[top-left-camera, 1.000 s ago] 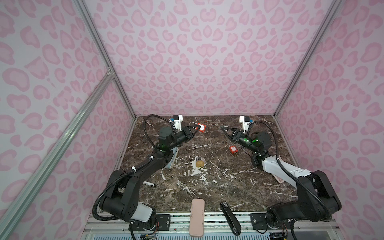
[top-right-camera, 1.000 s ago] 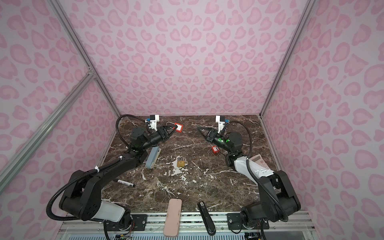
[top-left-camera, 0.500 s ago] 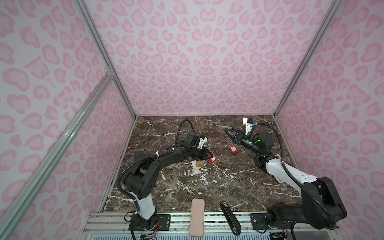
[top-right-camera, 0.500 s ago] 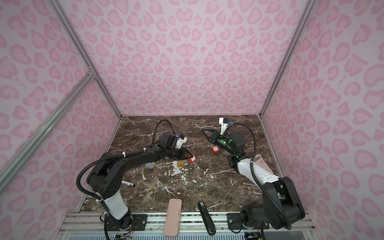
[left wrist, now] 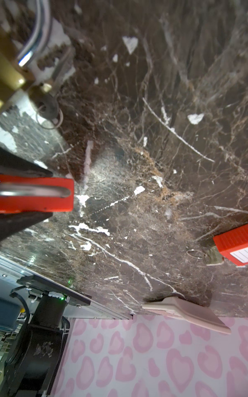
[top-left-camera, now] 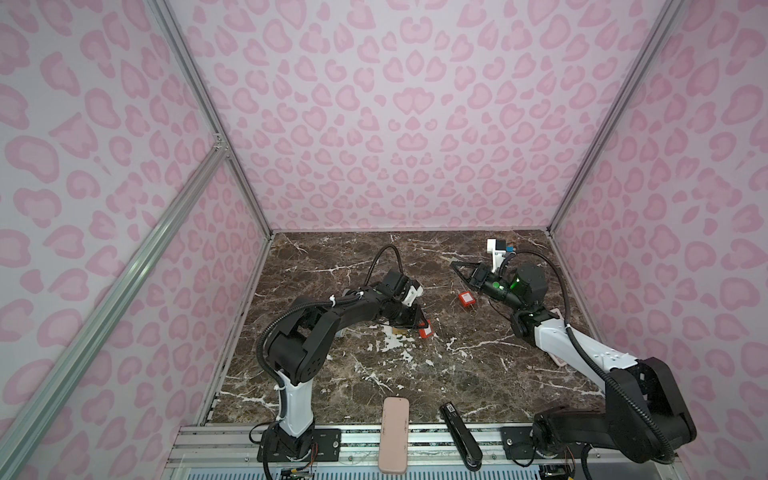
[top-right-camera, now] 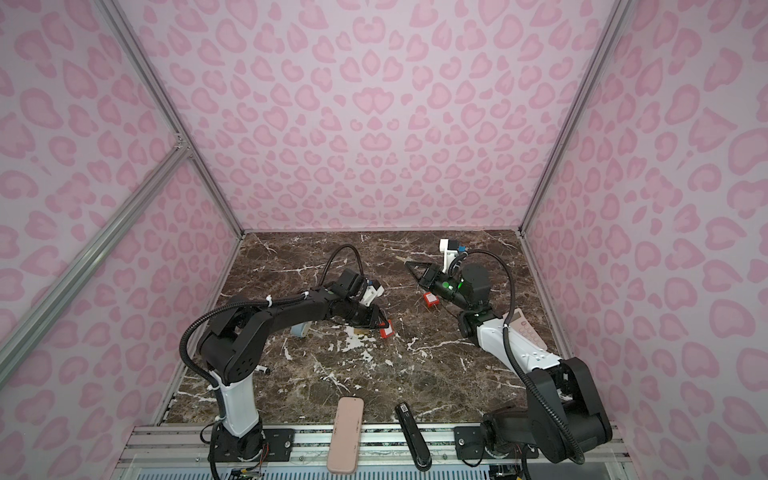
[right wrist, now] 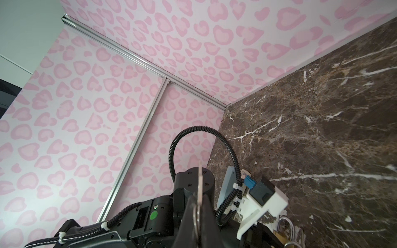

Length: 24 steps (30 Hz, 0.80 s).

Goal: Lock with the key

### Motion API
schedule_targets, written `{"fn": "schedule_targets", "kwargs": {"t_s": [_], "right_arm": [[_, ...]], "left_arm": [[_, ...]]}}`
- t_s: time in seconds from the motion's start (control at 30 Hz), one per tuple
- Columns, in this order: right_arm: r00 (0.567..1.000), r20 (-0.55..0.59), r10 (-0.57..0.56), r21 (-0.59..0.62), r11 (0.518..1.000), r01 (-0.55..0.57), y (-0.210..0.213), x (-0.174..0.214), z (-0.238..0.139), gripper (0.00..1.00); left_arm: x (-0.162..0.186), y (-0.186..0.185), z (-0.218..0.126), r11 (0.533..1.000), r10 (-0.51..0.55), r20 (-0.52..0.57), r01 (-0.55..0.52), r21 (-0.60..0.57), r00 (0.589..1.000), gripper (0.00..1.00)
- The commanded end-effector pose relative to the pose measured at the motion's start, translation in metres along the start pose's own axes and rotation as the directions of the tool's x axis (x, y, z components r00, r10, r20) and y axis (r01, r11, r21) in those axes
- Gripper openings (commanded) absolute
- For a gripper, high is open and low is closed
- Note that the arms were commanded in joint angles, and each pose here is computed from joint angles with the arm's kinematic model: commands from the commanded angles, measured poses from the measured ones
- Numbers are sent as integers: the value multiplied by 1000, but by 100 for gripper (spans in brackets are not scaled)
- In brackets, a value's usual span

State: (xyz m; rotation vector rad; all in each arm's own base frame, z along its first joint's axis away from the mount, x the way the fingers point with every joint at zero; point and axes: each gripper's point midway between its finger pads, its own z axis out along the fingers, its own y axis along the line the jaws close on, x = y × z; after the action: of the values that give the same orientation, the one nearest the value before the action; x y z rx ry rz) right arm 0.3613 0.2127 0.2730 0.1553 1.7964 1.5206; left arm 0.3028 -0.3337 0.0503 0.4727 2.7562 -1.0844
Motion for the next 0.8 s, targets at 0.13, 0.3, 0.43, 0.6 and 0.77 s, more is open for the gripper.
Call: {"fn": "schedule_targets", "kwargs": {"t_s": [0.13,0.3,0.43,0.6,0.77], "right_arm": [[1000,5,-17,-14,1000,17,3,0,-1,0],[1000,-2,-22,-12,1000,22,3,2,-2,0],[1000,1,-28,-12,1000,28,5,1,-3,0],[999,4,-35,-9,999,35,6,0,-3,0],[999,2,-34,-13,999,34,8,-2,-2,0]], "left_arm": [[-6,3,1,999,36,4,-36,-27,999,11],[-9,1,5,999,40,-5,-40,-8,999,11],[-6,2,8,999,35,-17,-35,-5,999,13],[-8,3,8,999,41,-3,-41,-13,999,29],[-10,4,8,999,40,3,-40,-19,999,40]]}}
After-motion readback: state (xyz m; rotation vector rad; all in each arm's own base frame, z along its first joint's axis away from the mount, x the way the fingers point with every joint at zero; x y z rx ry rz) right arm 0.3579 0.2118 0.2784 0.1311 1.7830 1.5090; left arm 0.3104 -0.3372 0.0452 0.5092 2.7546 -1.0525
